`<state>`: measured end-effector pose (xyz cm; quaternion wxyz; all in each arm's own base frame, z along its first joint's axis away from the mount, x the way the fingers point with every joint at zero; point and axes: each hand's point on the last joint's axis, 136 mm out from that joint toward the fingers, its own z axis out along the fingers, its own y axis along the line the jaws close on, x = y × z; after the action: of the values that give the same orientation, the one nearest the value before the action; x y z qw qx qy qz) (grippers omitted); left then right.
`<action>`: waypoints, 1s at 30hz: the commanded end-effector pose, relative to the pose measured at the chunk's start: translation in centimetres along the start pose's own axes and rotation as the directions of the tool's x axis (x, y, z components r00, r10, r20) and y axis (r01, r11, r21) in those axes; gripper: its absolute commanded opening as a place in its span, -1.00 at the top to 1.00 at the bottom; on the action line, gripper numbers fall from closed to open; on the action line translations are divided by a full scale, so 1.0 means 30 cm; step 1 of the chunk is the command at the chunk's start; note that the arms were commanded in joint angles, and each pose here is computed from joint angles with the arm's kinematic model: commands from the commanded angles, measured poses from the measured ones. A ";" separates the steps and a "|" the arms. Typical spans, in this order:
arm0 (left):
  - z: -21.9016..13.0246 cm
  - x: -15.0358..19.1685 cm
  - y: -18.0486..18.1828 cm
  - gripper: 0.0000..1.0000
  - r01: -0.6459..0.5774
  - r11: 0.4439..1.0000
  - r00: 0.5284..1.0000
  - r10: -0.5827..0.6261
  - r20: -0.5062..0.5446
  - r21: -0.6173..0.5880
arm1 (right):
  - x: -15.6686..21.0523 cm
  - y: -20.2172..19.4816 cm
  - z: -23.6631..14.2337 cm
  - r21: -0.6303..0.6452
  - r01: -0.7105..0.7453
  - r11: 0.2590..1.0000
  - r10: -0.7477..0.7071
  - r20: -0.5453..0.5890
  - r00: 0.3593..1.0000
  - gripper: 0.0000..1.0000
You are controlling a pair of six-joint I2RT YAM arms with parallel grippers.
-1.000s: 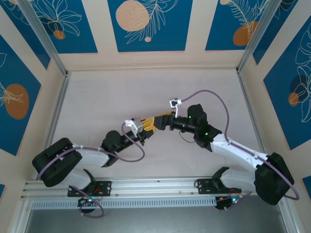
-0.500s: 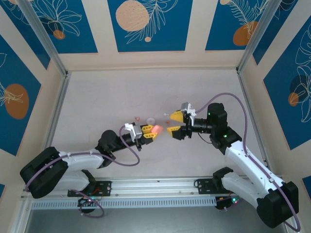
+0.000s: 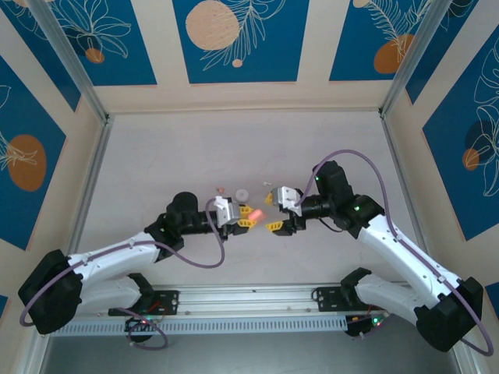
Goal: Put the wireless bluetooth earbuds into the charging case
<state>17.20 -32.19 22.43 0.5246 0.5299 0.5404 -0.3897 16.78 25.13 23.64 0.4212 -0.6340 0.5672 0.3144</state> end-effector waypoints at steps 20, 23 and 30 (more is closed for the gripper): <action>-0.027 0.056 -0.061 0.82 -0.010 0.995 0.992 0.023 -0.126 0.100 | 0.027 0.040 0.127 -0.228 0.080 0.970 -0.100 -0.080 0.992 -0.09; -0.028 0.053 -0.056 0.82 -0.014 0.996 0.992 0.026 -0.121 0.091 | 0.035 0.044 0.135 -0.243 0.066 0.968 -0.090 -0.088 0.992 -0.06; -0.030 0.049 -0.054 0.82 -0.018 0.996 0.992 0.029 -0.121 0.086 | 0.037 0.044 0.147 -0.263 0.056 0.963 -0.084 -0.095 0.992 0.20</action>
<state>15.63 -31.21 18.89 0.4481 0.5758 0.5733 -0.3728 16.40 28.06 19.39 0.3116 -0.7133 0.5377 0.3240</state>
